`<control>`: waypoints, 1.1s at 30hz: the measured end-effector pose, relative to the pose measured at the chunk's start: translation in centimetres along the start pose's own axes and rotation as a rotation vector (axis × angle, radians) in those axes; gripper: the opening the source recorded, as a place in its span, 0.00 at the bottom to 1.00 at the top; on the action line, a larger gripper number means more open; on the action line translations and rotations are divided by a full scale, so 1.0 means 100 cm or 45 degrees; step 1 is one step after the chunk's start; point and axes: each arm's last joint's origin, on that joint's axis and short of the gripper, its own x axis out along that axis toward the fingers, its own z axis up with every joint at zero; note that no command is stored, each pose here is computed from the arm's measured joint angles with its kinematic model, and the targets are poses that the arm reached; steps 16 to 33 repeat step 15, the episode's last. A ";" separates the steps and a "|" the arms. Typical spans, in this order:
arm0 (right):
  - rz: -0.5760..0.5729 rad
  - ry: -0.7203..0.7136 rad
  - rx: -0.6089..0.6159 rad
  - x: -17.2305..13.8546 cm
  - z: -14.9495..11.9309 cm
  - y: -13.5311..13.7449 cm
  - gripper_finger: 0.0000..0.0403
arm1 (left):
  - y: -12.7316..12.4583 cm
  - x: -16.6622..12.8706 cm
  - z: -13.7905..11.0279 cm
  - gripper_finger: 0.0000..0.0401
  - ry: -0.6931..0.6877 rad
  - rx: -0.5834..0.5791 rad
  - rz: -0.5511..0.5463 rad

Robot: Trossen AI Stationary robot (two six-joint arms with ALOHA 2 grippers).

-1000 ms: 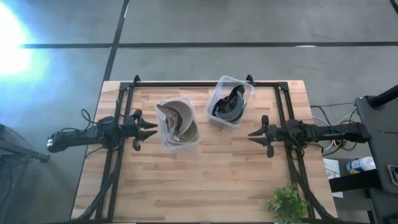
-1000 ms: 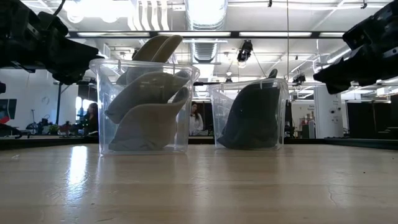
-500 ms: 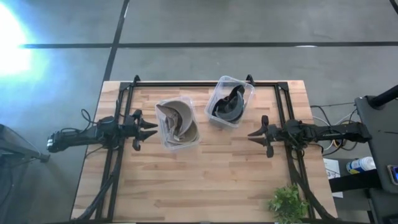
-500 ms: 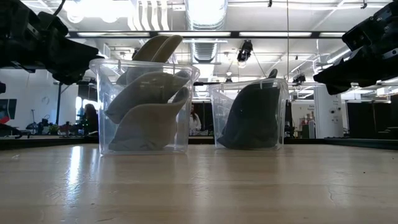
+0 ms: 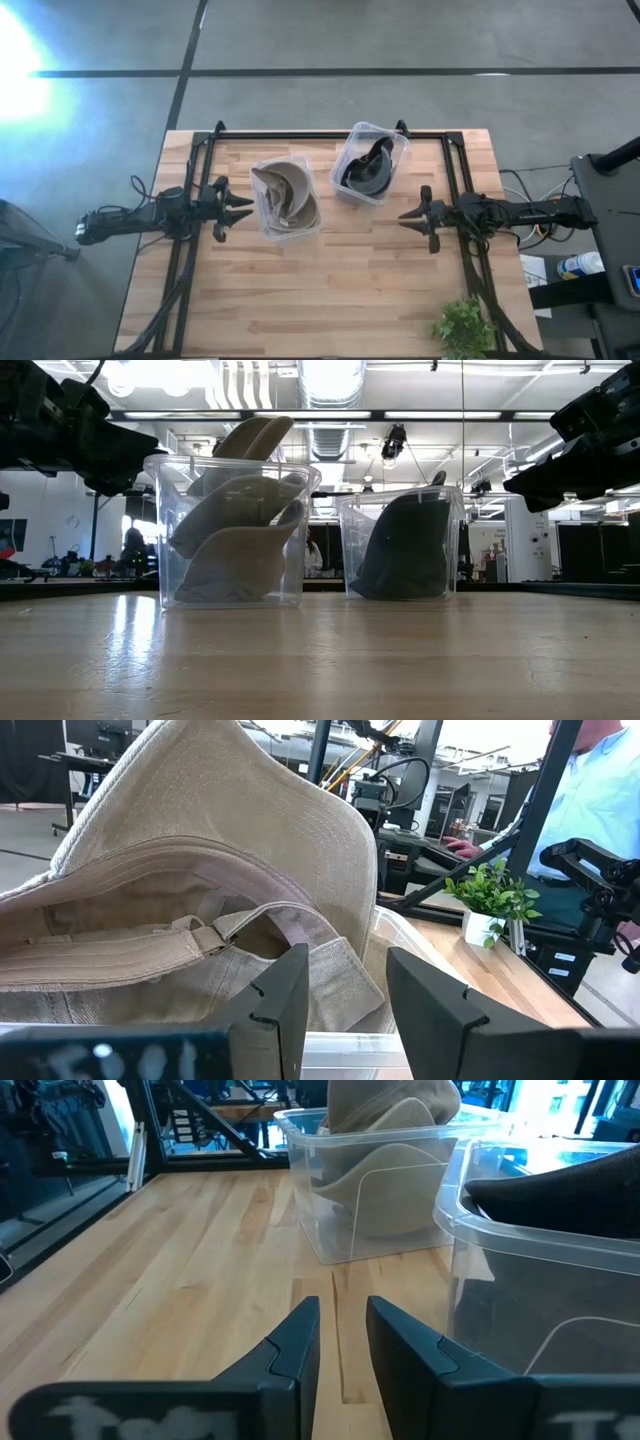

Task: Pick & Place hat
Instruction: Return to Home Position

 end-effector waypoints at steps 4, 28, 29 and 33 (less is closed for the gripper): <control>0.002 0.000 0.000 0.000 0.000 0.000 0.21 | 0.000 0.000 0.000 0.33 0.000 0.000 0.000; 0.001 0.000 0.000 0.000 0.000 0.000 0.17 | 0.000 0.000 0.000 0.33 0.000 0.000 0.000; 0.001 0.000 0.000 0.000 0.000 0.000 0.17 | 0.000 0.000 0.000 0.33 0.000 0.000 0.000; 0.001 0.000 0.000 0.000 0.000 0.000 0.17 | 0.000 0.000 0.000 0.33 0.000 0.000 0.000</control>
